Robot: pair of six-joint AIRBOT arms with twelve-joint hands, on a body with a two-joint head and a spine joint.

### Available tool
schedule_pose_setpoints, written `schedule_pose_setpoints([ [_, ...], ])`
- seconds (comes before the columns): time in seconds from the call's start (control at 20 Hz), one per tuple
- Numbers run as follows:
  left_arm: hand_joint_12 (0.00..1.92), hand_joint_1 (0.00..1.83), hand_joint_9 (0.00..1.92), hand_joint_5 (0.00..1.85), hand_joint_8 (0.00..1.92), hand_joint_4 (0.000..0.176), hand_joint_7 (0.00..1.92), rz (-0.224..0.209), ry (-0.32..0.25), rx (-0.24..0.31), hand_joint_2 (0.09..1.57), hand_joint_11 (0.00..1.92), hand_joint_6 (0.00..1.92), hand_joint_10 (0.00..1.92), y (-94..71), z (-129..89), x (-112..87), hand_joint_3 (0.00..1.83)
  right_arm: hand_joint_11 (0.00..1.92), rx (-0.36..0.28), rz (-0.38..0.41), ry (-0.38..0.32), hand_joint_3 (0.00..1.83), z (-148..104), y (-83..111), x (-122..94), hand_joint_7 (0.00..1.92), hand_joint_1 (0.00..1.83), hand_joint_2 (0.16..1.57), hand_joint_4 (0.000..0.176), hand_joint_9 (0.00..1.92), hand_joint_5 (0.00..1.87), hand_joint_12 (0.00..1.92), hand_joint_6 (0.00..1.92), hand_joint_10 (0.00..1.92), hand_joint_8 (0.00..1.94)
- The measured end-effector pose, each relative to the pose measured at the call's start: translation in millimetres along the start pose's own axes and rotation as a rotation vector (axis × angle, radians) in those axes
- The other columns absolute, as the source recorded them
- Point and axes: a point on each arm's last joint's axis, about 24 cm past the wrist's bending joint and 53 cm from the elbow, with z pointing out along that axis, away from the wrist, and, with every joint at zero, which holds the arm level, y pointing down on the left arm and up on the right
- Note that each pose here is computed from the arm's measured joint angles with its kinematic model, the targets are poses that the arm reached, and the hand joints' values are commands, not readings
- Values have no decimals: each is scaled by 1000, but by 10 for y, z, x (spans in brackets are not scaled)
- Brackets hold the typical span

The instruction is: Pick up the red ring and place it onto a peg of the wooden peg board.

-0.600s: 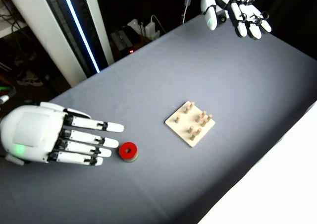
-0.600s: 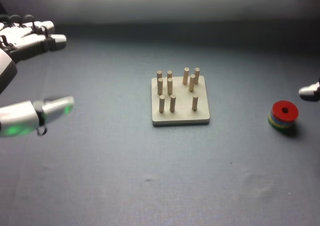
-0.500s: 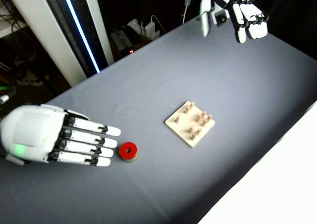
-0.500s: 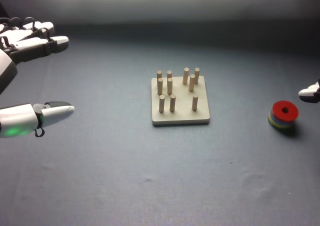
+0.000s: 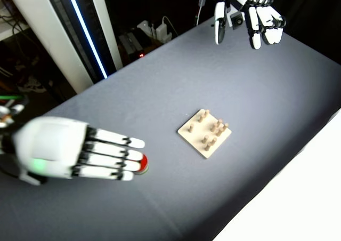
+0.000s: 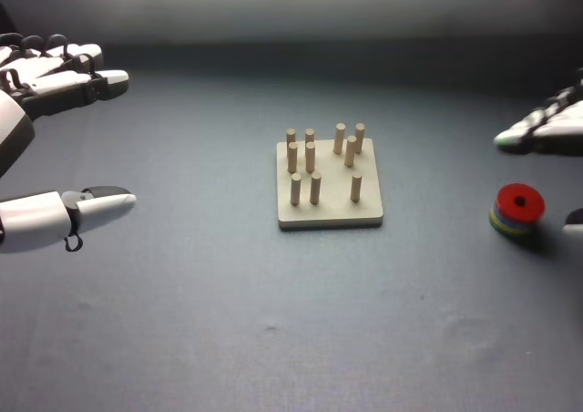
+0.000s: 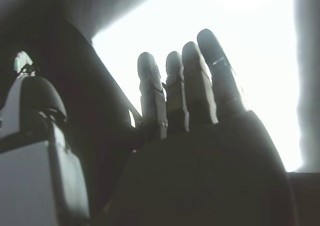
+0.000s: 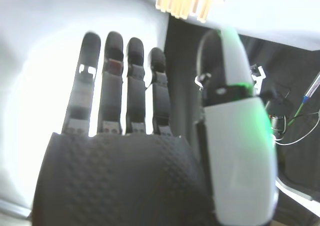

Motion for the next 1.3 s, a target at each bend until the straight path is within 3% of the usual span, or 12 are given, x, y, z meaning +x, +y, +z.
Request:
schedule_pose_setpoints([
  [0.05,926,749,235,471,3,0,279,-1,-1,0,1036,0,3,7,4,1,-2,0,62,7,-16,24,0,61,-12,52,534,1159,1026,4,505,495,1056,1,6,1],
  [0.1,894,767,233,469,1,0,279,-2,-3,-3,1042,0,1,4,17,5,-4,1,120,19,-40,52,0,123,-38,104,526,1126,1018,29,516,495,989,0,3,0],
  [0.2,868,744,216,459,0,20,259,-2,2,-2,1042,0,0,1,17,6,13,1,122,44,-70,78,0,237,-95,131,526,1129,984,51,520,502,915,0,2,0],
  [0.25,860,741,212,460,1,17,256,0,6,5,1043,0,2,1,2,6,21,1,80,55,-82,87,0,260,-123,137,515,1131,982,32,494,505,889,1,0,0],
  [0.4,861,758,221,485,2,0,261,-1,7,2,1027,0,10,4,8,6,23,0,10,94,-96,125,0,298,-238,246,513,1133,984,45,498,512,1025,0,1,0],
  [0.45,862,753,223,484,2,0,261,-1,5,2,1032,0,8,5,8,6,20,0,61,103,-101,134,0,309,-258,268,541,1157,971,29,526,532,980,2,5,2],
  [0.6,819,751,213,502,3,0,257,-2,9,2,1039,0,5,7,8,6,28,0,61,108,-100,136,0,311,-273,273,545,1147,970,42,536,543,1021,4,6,5],
  [0.75,890,696,232,495,2,0,259,-3,9,1,1036,0,0,8,11,6,29,0,90,115,-113,138,0,337,-293,255,593,1167,985,20,575,594,1076,14,19,17],
  [0.8,871,681,231,497,0,0,256,-3,12,4,1039,0,0,5,3,6,37,0,58,122,-112,134,1,339,-318,236,599,1161,1007,30,571,598,1109,5,11,7],
  [0.9,918,704,254,509,2,0,272,-5,14,3,1053,0,0,8,6,6,40,3,110,133,-111,140,1,346,-350,256,644,1174,1018,27,607,652,1056,3,8,2],
  [1.0,949,668,274,519,2,0,286,-10,12,0,1042,0,1,10,15,6,50,0,174,138,-109,143,0,369,-366,280,701,1208,1015,1,653,736,1025,9,12,6],
  [1.3,948,705,274,532,4,0,291,-11,13,1,1029,0,1,6,13,6,54,0,245,145,-107,136,0,421,-388,260,864,1212,1023,0,804,903,1173,7,34,11],
])
